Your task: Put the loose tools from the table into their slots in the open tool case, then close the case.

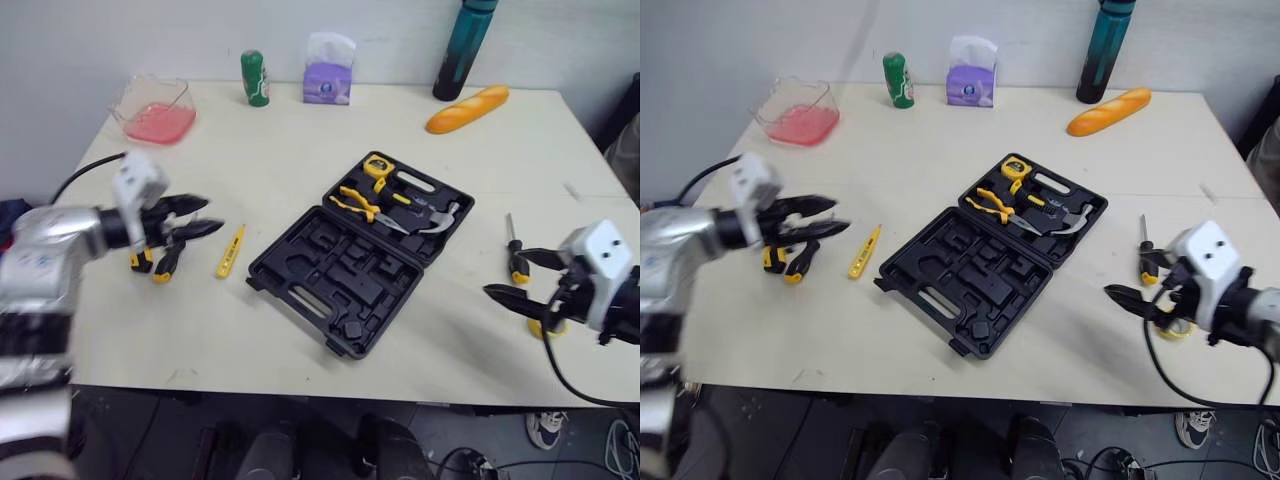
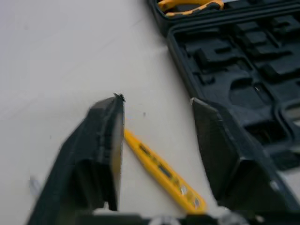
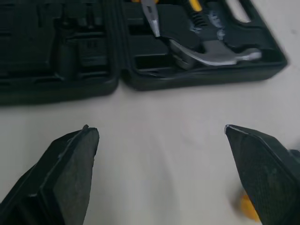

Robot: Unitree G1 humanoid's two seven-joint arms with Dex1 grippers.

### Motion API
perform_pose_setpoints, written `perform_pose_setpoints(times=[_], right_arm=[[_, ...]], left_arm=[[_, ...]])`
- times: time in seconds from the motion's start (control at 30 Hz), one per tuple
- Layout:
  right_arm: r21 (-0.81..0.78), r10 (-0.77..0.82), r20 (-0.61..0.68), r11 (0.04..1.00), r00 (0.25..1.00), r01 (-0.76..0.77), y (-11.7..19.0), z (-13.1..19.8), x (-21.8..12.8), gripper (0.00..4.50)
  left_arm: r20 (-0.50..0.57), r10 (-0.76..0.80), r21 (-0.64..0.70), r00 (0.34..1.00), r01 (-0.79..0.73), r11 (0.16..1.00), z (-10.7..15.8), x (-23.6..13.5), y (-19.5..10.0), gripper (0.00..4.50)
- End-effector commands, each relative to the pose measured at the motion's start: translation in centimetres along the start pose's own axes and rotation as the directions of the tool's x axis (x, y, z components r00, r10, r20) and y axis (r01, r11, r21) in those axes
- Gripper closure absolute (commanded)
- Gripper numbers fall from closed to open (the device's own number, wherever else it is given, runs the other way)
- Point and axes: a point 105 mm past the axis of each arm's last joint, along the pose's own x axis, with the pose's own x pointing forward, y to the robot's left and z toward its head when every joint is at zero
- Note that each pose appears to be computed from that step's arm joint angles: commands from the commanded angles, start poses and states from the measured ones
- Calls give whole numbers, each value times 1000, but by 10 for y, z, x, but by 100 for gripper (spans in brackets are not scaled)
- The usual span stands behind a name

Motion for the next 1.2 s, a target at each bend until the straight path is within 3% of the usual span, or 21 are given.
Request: perform_pose_setpoints(times=[0.03, 0.07, 0.1, 0.2, 0.23, 0.6, 0.77, 1.0, 1.2], right_arm=[[-9, -37, 10, 999, 999, 37, 6, 5, 14, 179], [-8, -38, 6, 999, 999, 38, 8, 4, 20, 224], [-7, -41, 3, 999, 999, 41, 8, 4, 23, 280], [-11, -59, -16, 998, 998, 59, 9, 2, 41, 435], [-12, -63, -20, 998, 998, 63, 9, 2, 45, 444], [-22, -56, -16, 998, 998, 56, 14, 9, 77, 444], [-25, -22, -24, 999, 999, 21, 26, 5, 87, 444], [-41, 40, 35, 998, 999, -38, 34, 17, 84, 444], [-106, 23, -43, 994, 999, -28, 21, 4, 75, 444]], left_arm=[[-45, 41, 35, 998, -39, 999, -2, 31, 12, 393], [-52, 43, 38, 998, -41, 998, -1, 41, 12, 438], [-57, 44, 41, 997, -42, 998, -1, 47, 13, 450], [-76, 36, 51, 996, -33, 998, 1, 75, 7, 450], [-80, 36, 55, 996, -31, 998, 2, 81, 5, 450], [-93, 21, 75, 995, -14, 997, 12, 122, -17, 450], [-111, -124, 70, 986, 132, 989, 8, 124, -35, 450], [-138, -421, 56, 896, 432, 900, -9, 112, -71, 450], [-158, -418, 60, 895, 431, 900, -22, 104, -76, 450]])
